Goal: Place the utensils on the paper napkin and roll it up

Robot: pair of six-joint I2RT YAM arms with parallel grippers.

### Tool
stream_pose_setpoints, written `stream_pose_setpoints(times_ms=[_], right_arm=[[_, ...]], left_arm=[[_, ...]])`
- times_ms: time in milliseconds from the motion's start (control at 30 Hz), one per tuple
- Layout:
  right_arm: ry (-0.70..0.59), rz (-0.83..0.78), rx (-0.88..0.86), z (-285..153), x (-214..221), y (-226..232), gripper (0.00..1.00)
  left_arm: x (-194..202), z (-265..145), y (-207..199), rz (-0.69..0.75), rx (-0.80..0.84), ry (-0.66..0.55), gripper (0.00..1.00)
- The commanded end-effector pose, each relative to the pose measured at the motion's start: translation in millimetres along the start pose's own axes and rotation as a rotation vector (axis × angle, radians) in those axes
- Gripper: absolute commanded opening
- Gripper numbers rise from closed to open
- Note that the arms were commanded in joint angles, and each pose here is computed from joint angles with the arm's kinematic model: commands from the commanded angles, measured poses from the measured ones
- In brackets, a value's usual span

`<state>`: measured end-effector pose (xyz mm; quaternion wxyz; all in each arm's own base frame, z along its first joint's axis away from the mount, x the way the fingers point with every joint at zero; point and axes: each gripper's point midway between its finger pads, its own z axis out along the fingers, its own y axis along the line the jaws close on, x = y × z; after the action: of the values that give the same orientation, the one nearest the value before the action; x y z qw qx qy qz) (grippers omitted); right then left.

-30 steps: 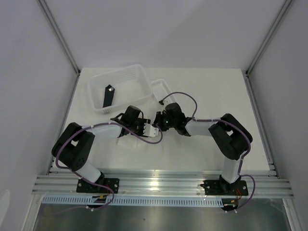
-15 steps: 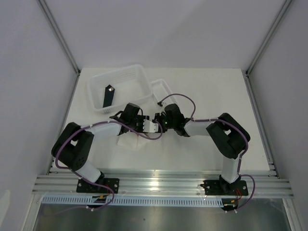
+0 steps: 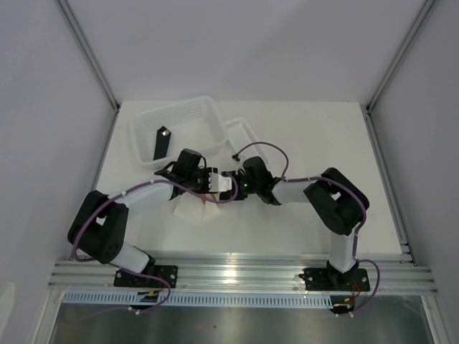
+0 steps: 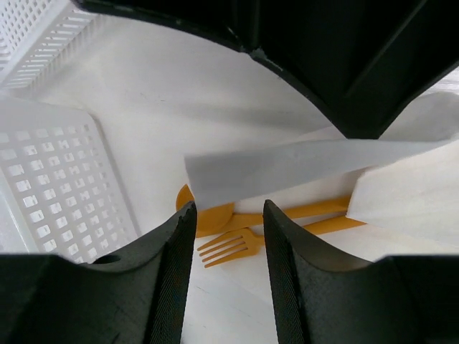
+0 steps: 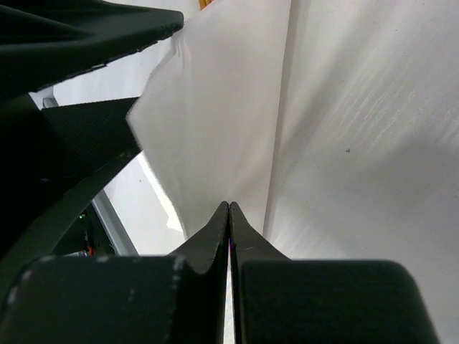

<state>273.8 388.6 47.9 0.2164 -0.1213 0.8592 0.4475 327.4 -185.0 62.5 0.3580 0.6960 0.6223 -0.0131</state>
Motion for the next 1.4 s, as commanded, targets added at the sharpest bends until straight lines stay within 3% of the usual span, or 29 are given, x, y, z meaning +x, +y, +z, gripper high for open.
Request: stream_pose_setpoints(times_ms=[0, 367, 867, 1367], right_arm=[[-0.017, -0.043, -0.038, 6, -7, 14, 0.0], [-0.015, -0.122, -0.029, 16, -12, 13, 0.0], [0.071, -0.136, -0.051, 39, 10, 14, 0.0], [0.071, -0.164, -0.027, 43, 9, 17, 0.0]], left_arm=[[-8, -16, 11, -0.056, -0.008, -0.047, 0.46], [-4, -32, 12, -0.292, 0.005, -0.12, 0.55], [16, -35, 22, -0.553, -0.019, -0.091, 0.63], [37, -17, 1, -0.722, 0.111, 0.071, 0.64]])
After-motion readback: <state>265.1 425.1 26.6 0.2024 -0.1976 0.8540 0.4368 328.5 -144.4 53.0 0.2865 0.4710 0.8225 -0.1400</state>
